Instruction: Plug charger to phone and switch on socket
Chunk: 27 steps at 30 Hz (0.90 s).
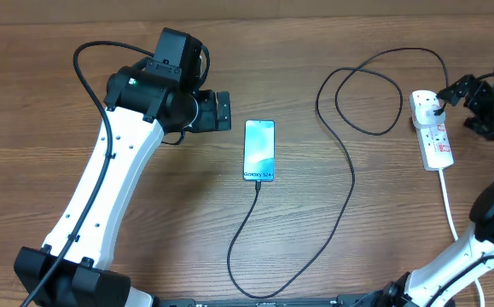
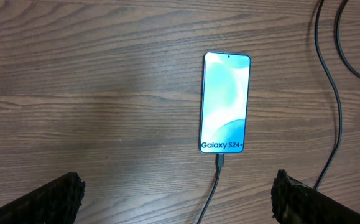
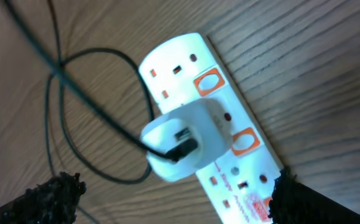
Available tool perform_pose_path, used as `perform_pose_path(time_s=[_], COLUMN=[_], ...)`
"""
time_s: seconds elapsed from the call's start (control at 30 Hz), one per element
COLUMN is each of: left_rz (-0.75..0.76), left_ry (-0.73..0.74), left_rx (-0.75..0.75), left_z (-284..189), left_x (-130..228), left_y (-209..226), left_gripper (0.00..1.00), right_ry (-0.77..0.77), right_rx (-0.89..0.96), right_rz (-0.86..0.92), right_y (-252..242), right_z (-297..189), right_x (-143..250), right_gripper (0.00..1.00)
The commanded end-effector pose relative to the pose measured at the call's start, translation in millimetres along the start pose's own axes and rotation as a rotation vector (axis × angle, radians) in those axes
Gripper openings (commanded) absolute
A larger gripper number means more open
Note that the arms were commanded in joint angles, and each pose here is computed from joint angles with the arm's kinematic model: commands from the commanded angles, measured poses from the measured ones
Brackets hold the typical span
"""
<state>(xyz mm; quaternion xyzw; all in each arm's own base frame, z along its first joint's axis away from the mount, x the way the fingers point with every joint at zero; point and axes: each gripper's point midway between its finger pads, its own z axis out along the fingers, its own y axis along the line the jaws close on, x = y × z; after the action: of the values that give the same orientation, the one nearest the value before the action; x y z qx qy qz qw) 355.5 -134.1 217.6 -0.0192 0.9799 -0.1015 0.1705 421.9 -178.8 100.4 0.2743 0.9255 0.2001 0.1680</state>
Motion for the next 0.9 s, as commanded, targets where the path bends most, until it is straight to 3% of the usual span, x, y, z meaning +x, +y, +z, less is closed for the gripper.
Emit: perform_pose_path(time_s=[0.0,0.87], left_rz=[0.024,0.024], left_ry=[-0.001,-0.001], left_rx=[-0.01,-0.01], left_z=[0.9,0.9], left_x=[-0.9,-0.9], left_y=[0.8,0.8], left_gripper=[1.0,1.0], right_ry=[0.019,0.001], right_rx=[0.006,-0.01], right_rz=[-0.013,-0.076], right_y=[-4.0,1.0], right_z=[14.6,51.9], right_x=[6.3,15.3], right_gripper=[1.0,1.0])
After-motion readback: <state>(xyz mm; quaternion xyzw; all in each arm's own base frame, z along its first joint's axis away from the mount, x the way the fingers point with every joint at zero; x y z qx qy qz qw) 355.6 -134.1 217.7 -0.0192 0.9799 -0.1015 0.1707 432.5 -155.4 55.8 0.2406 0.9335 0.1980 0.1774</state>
